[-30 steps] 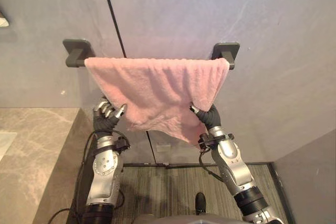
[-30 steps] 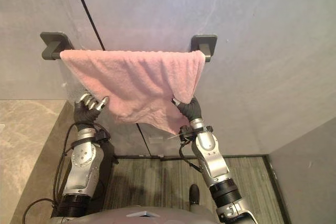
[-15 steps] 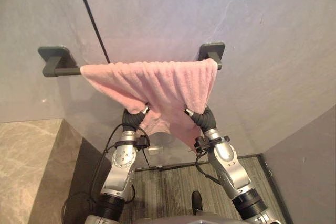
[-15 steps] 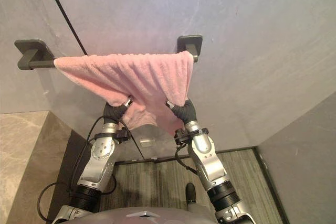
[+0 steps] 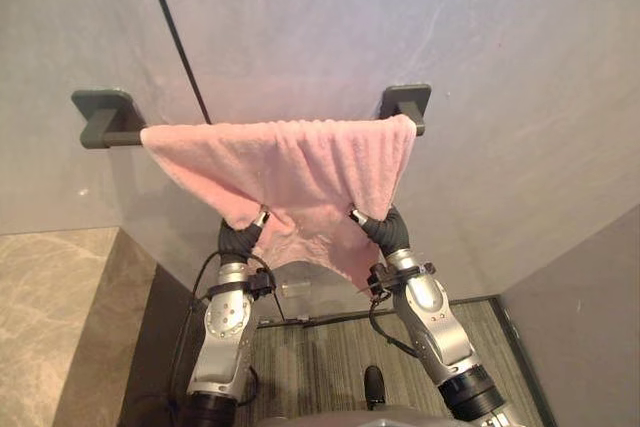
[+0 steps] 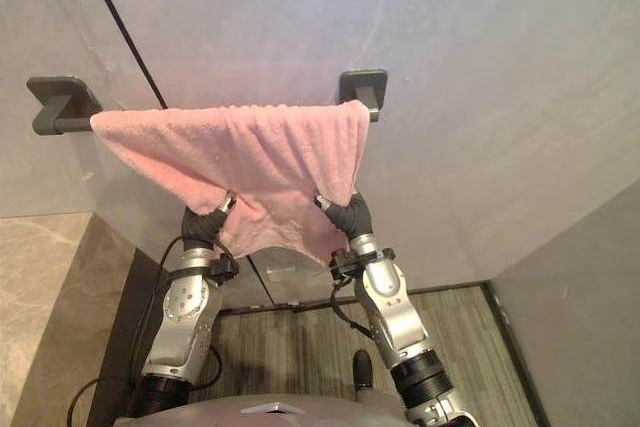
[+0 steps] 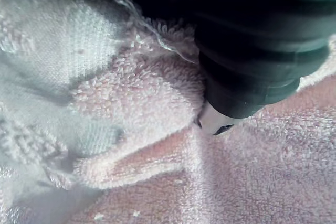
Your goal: Organize washtable
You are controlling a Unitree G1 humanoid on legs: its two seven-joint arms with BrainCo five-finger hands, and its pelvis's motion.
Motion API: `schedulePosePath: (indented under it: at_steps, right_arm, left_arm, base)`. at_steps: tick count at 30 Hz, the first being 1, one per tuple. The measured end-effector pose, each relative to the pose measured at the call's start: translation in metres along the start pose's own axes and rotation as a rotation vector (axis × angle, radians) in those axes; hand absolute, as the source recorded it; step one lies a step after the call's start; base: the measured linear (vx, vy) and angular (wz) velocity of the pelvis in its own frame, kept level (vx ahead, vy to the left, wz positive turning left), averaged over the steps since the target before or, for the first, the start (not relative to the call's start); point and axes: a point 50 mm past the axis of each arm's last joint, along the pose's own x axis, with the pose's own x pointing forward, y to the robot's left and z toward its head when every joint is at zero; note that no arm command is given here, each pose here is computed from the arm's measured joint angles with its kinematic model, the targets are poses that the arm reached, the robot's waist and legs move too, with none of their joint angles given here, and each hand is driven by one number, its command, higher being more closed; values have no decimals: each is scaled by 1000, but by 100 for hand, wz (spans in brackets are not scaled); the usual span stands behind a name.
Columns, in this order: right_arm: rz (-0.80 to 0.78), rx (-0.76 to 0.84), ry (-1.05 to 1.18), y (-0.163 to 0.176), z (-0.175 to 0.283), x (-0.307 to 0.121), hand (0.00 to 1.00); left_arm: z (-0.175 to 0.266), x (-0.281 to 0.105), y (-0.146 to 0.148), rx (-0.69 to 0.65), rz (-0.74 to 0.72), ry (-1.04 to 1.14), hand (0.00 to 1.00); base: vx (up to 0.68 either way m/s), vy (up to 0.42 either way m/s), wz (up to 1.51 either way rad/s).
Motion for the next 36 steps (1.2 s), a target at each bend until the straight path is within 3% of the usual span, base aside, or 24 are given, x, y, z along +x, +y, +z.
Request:
schedulePosePath:
  at_steps: [24,25,36]
  right_arm:
    - [-4,4,-1,9,-2,1,100]
    - [-16,14,-6,9,-1,1,0]
    - [-171,2,-26,-23,4,-2,0]
  left_arm:
    - [5,-7,7,-66,113,-19,100]
    - [5,-7,7,-67,113,-19,0]
    - [6,-6,24,-62,204,-24,0]
  base:
    - [15,3,2]
    - [0,0,0]
    - [0,0,0]
